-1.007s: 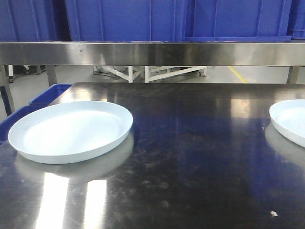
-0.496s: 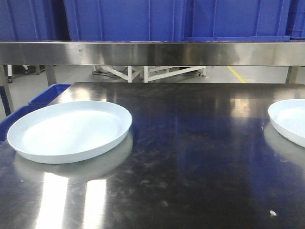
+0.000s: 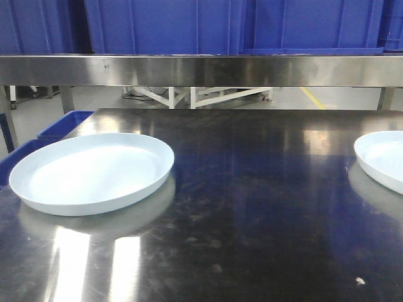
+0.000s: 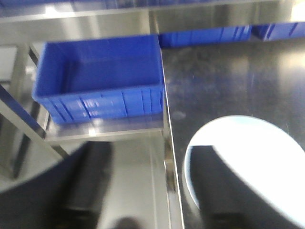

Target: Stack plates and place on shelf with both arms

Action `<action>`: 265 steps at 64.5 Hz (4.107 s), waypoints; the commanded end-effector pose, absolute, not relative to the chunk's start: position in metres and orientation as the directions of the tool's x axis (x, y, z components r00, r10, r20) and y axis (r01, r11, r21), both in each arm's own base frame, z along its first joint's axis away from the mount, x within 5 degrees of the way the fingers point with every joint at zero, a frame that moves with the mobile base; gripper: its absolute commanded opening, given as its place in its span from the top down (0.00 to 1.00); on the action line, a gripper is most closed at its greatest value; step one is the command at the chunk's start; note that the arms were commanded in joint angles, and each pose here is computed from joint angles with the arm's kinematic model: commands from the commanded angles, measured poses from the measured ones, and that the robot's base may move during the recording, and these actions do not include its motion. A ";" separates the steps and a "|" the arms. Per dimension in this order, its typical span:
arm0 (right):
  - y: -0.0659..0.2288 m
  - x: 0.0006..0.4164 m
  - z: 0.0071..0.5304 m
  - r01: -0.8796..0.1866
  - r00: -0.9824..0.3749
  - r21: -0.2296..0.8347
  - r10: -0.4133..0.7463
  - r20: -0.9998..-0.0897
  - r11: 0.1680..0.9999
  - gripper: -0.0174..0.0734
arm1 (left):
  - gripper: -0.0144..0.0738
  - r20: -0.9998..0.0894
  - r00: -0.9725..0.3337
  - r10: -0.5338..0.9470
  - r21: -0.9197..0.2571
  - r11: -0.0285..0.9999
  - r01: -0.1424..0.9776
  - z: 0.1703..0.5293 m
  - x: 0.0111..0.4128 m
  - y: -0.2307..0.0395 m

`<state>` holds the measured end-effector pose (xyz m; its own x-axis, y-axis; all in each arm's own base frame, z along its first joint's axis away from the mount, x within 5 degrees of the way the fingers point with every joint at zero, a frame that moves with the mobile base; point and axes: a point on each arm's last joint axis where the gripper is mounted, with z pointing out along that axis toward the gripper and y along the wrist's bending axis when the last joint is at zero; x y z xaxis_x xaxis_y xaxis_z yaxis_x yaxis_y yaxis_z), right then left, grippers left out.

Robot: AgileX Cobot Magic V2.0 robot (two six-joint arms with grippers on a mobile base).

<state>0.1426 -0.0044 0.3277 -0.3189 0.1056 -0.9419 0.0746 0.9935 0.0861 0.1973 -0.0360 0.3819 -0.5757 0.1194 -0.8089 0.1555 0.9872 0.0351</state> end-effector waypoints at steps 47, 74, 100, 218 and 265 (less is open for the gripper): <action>-0.004 0.151 0.345 0.058 -0.226 0.080 0.091 -0.970 0.995 0.20 | 0.22 -0.539 -0.840 0.055 -0.093 0.988 0.124 0.253 0.317 -0.072; -0.004 0.151 0.345 0.058 -0.226 0.080 0.091 -0.970 0.995 0.20 | 0.22 -0.496 -0.866 0.060 -0.088 0.989 0.119 0.230 0.327 -0.074; -0.004 0.151 0.345 0.058 -0.226 0.080 0.091 -0.970 0.995 0.20 | 0.22 -0.461 -0.885 0.064 -0.084 0.990 0.115 0.214 0.332 -0.075; -0.004 0.151 0.344 0.058 -0.227 0.080 0.091 -0.970 0.995 0.41 | 0.58 -0.685 -0.653 0.322 -0.149 0.815 0.559 0.290 0.332 -0.274; -0.004 0.152 0.345 0.058 -0.225 0.080 0.091 -0.970 0.995 0.40 | 0.74 -0.826 -0.539 0.163 -0.139 0.869 0.476 0.399 0.308 -0.189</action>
